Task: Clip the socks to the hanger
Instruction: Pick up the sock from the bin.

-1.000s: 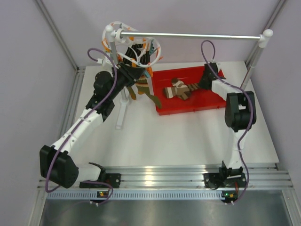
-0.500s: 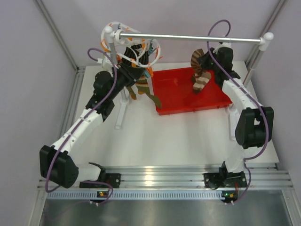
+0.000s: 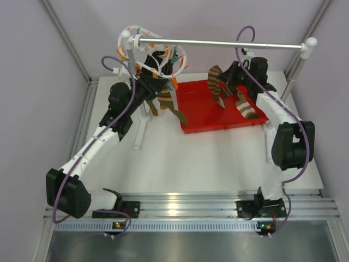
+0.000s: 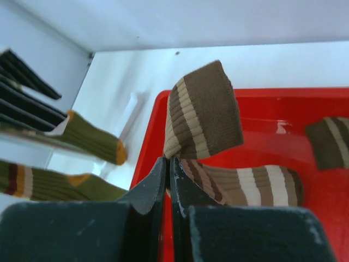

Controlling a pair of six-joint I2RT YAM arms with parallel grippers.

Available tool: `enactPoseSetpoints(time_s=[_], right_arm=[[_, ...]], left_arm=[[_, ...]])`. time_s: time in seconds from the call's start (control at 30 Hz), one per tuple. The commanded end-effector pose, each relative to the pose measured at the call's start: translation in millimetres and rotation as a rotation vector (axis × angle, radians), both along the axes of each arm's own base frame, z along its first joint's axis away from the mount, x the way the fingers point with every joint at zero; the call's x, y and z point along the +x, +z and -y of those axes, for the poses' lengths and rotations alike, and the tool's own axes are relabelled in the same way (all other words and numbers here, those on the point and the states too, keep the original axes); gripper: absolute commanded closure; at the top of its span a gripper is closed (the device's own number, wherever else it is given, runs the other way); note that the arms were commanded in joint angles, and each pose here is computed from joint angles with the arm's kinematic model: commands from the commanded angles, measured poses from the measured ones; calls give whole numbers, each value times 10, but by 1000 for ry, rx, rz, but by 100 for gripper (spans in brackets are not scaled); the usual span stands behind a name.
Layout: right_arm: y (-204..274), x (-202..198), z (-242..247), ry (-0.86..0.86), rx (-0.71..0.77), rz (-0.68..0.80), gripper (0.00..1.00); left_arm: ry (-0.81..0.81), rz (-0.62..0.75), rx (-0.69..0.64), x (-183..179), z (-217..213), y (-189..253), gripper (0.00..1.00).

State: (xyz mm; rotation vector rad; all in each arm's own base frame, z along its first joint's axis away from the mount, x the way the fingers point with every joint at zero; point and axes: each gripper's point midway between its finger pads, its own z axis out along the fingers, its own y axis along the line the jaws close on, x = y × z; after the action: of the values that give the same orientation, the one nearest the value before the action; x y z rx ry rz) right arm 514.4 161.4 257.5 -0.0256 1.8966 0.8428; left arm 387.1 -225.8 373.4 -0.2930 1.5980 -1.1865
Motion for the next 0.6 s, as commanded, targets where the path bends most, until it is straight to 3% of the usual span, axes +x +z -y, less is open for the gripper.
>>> enactPoseSetpoints(time_s=[0.0,0.2,0.47,0.5,0.53,0.57], right_arm=[[-310,-98,-331,284,-85,4,100],[-1016,-28,-650,447,-195,-77,100],[-1208,-32,-1192,681,-310,44,99],[-1306,-88,-1294,711,-327,32,97],[-1340,-85,-1310,708,-360,26,86],[-1355,-109,-1375,717,-380,38,82]], left_arm=[[2,19,-20,-53,-39,148,100],[5,4,-14,-43,-40,66,100],[-2,-13,-7,-7,-12,-11,100],[-2,-13,-6,-2,-15,-10,100],[-4,-15,-6,2,-6,-20,100],[-5,-16,-5,4,-3,-19,100]])
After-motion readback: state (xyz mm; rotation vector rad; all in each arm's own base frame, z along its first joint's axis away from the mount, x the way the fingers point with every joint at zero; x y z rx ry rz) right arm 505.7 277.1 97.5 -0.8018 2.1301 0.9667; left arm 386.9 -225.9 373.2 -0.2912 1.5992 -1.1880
